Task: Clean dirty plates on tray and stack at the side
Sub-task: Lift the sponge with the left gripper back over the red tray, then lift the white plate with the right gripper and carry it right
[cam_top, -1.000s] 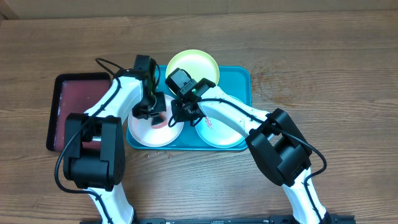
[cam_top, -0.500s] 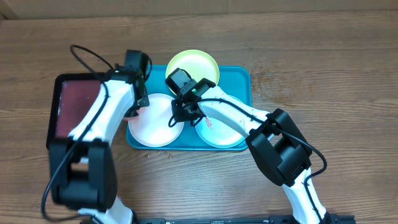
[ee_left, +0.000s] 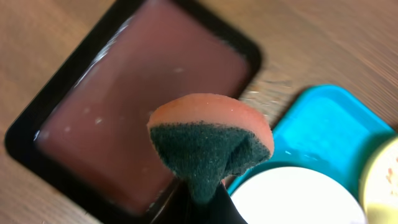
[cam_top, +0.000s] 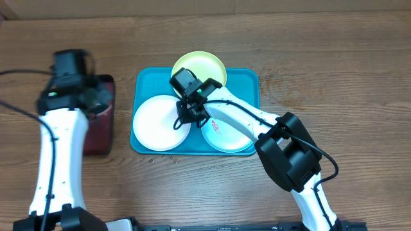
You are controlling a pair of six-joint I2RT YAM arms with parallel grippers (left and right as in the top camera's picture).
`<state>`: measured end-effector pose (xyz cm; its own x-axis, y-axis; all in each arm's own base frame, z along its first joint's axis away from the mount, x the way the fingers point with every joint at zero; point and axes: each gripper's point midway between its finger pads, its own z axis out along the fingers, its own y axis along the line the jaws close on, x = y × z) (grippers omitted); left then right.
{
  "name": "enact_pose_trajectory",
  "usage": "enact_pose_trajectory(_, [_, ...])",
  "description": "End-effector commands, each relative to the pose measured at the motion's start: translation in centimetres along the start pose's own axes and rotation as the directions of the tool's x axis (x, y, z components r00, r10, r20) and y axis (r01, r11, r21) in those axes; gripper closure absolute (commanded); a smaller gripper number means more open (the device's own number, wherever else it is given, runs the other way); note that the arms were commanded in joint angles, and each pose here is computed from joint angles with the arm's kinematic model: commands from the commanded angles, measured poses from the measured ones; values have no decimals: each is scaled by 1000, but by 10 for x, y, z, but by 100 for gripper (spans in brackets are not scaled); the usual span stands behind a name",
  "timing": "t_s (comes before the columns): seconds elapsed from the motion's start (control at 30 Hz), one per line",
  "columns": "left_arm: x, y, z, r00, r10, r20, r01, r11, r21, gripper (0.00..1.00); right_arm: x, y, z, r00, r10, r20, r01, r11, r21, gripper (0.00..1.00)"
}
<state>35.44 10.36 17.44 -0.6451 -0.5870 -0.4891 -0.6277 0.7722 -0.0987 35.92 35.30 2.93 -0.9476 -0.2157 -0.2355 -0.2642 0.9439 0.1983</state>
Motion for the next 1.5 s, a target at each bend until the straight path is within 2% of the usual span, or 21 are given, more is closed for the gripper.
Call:
enact_pose_trajectory(0.0, [6, 18, 14, 989, -105, -99, 110, 993, 37, 96, -34, 14, -34, 989, -62, 132, 56, 997, 51, 96])
enact_pose_trajectory(0.2, [3, 42, 24, 974, -181, -133, 185, 983, 18, 96, -57, 18, -74, 951, -191, 244, 135, 964, 228, 96])
enact_pose_trajectory(0.37, [-4, 54, 26, 970, -217, -114, 219, 976, 7, 96, -68, 17, -105, 899, -301, 319, 149, 893, 424, 96])
enact_pose_trajectory(0.63, [1, 62, 40, 962, -231, -146, 230, 973, -22, 96, -69, 29, -145, 791, -496, 358, 138, 715, 686, 96])
enact_pose_trajectory(0.77, [8, 64, 51, 956, -230, -184, 227, 973, -39, 96, -68, 37, -157, 745, -588, 314, 171, 624, 763, 96])
enact_pose_trajectory(0.9, [14, 65, 61, 948, -232, -217, 225, 973, -55, 96, -74, 39, -185, 693, -649, 314, 91, 510, 855, 96])
enact_pose_trajectory(1.0, [17, 66, 65, 945, -233, -230, 224, 973, -62, 96, -77, 44, -199, 666, -682, 303, 55, 449, 892, 96])
enact_pose_trajectory(1.13, [16, 65, 65, 946, -232, -227, 225, 973, -60, 96, -80, 53, -205, 642, -723, 255, 82, 396, 915, 96])
enact_pose_trajectory(1.47, [16, 65, 65, 946, -233, -227, 225, 973, -60, 96, -83, 56, -210, 632, -730, 259, 67, 385, 920, 96])
